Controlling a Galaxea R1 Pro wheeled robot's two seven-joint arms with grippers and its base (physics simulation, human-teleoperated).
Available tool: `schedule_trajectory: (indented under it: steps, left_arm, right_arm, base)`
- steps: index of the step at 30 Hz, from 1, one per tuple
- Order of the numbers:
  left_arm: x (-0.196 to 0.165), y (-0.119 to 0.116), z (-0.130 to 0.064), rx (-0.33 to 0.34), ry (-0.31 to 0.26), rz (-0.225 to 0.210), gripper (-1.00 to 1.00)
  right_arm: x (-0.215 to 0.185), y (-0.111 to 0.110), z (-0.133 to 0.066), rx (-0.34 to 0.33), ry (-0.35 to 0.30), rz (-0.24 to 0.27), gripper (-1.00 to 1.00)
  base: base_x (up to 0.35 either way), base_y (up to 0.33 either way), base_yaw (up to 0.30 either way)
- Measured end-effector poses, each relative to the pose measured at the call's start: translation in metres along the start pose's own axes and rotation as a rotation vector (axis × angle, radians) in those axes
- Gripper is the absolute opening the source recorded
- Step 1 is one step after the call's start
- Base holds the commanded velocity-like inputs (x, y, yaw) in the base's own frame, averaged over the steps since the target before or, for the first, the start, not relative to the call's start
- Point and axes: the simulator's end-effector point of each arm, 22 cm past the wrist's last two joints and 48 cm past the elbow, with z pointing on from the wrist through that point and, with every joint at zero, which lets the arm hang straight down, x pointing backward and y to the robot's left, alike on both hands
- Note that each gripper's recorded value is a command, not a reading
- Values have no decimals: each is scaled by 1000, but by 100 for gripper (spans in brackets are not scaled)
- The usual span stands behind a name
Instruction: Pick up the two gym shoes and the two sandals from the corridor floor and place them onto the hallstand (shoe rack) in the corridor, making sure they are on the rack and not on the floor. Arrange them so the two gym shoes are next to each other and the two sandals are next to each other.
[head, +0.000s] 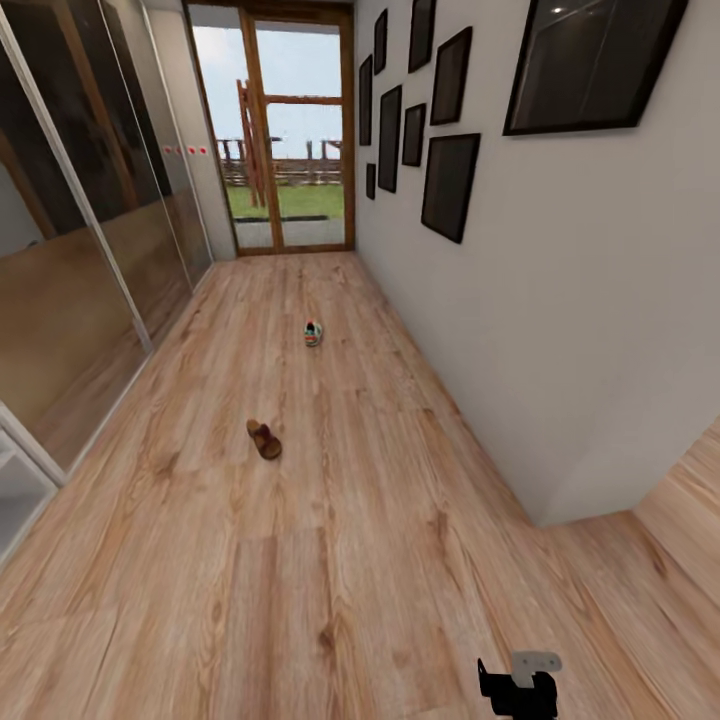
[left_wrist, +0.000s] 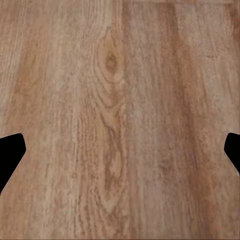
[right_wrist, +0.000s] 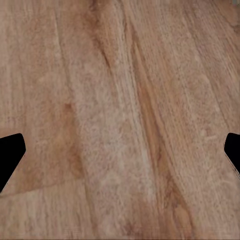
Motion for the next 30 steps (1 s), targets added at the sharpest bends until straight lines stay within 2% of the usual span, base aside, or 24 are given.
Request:
schedule_trajectory:
  steps: [13,30]
  left_arm:
    - [0,0,0,0,0,0,100]
    - [0,0,0,0,0,0,100]
  right_arm:
    - [0,0,0,0,0,-2,100]
    - [0,-1,0,3,1,-2,100]
  base:
    - [339,-37,-1]
    - [299,-132,0]
